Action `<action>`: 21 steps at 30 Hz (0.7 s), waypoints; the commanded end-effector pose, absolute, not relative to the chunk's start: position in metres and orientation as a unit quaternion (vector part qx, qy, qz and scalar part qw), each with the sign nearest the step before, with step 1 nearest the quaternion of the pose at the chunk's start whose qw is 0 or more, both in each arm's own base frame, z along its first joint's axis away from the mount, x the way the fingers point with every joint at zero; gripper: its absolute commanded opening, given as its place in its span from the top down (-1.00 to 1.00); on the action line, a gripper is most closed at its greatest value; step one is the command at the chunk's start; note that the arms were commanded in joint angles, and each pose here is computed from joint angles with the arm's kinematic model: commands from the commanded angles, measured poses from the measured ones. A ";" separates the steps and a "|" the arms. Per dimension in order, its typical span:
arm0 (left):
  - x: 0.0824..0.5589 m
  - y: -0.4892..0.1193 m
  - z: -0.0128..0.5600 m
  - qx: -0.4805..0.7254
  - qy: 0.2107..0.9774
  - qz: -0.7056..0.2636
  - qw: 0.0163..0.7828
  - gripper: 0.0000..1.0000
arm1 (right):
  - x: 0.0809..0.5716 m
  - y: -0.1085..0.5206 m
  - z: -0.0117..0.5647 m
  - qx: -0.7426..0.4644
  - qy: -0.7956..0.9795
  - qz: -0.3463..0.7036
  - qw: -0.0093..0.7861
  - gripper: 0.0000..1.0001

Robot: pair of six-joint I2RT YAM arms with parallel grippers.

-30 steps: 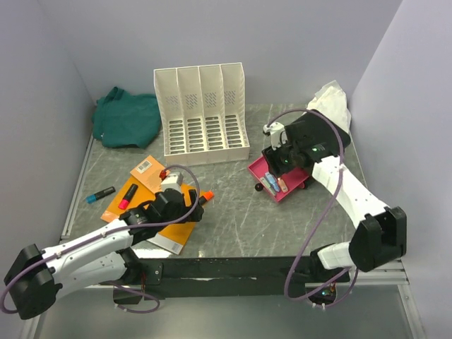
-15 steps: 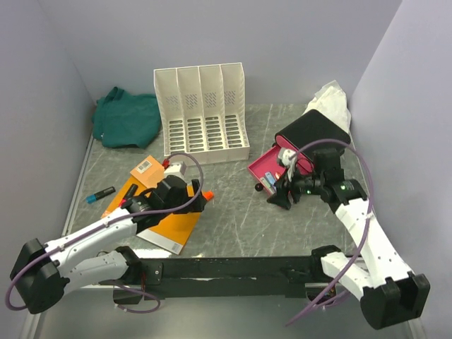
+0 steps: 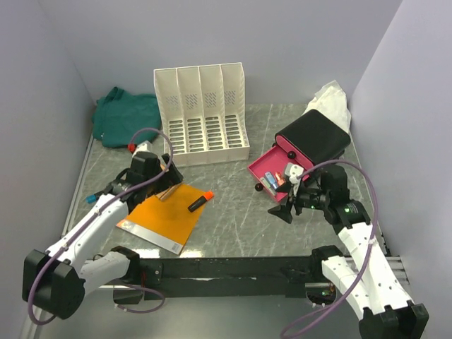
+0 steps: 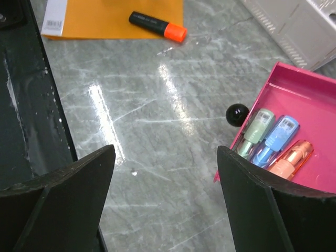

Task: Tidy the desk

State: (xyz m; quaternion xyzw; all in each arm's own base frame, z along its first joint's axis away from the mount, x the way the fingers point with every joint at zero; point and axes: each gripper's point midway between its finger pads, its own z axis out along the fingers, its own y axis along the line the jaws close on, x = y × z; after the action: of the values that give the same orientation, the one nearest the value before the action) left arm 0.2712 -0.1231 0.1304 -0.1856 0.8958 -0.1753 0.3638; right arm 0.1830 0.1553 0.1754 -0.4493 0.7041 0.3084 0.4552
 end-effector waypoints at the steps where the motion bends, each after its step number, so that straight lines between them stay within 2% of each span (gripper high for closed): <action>1: 0.290 -0.114 0.163 -0.200 0.886 -0.160 0.385 -0.99 | 0.197 0.153 0.196 -0.463 0.703 0.291 0.454 -0.71; 3: 0.288 -0.109 0.161 -0.205 0.887 -0.150 0.386 -0.99 | 0.197 0.150 0.188 -0.472 0.722 0.296 0.410 -0.67; 7: 0.276 -0.114 0.147 -0.200 0.887 -0.174 0.377 -0.99 | 0.219 0.147 0.212 -0.479 0.735 0.275 0.393 -0.51; 10: 0.261 -0.124 0.142 -0.190 0.885 -0.215 0.367 -0.99 | 0.229 0.160 0.214 -0.470 0.748 0.292 0.366 -0.23; 11: 0.257 -0.127 0.141 -0.185 0.883 -0.227 0.365 -0.99 | 0.232 0.162 0.211 -0.470 0.755 0.283 0.359 -0.05; 13: 0.246 -0.129 0.143 -0.179 0.876 -0.250 0.372 -0.99 | 0.228 0.184 0.203 -0.487 0.753 0.286 0.338 0.08; 15: 0.236 -0.134 0.149 -0.165 0.866 -0.282 0.379 -0.99 | 0.224 0.203 0.192 -0.512 0.751 0.260 0.325 0.31; 18: 0.225 -0.136 0.157 -0.159 0.854 -0.306 0.389 -0.99 | 0.227 0.215 0.175 -0.517 0.765 0.229 0.308 0.38; 21: 0.219 -0.139 0.162 -0.163 0.844 -0.327 0.392 -0.99 | 0.232 0.226 0.158 -0.520 0.781 0.181 0.294 0.60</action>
State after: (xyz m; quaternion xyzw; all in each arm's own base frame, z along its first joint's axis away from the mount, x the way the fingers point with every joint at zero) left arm 0.2228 -0.1268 0.1433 -0.1702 0.8672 -0.2733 0.3800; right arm 0.2060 0.2228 0.1638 -0.5418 0.7494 0.2665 0.2718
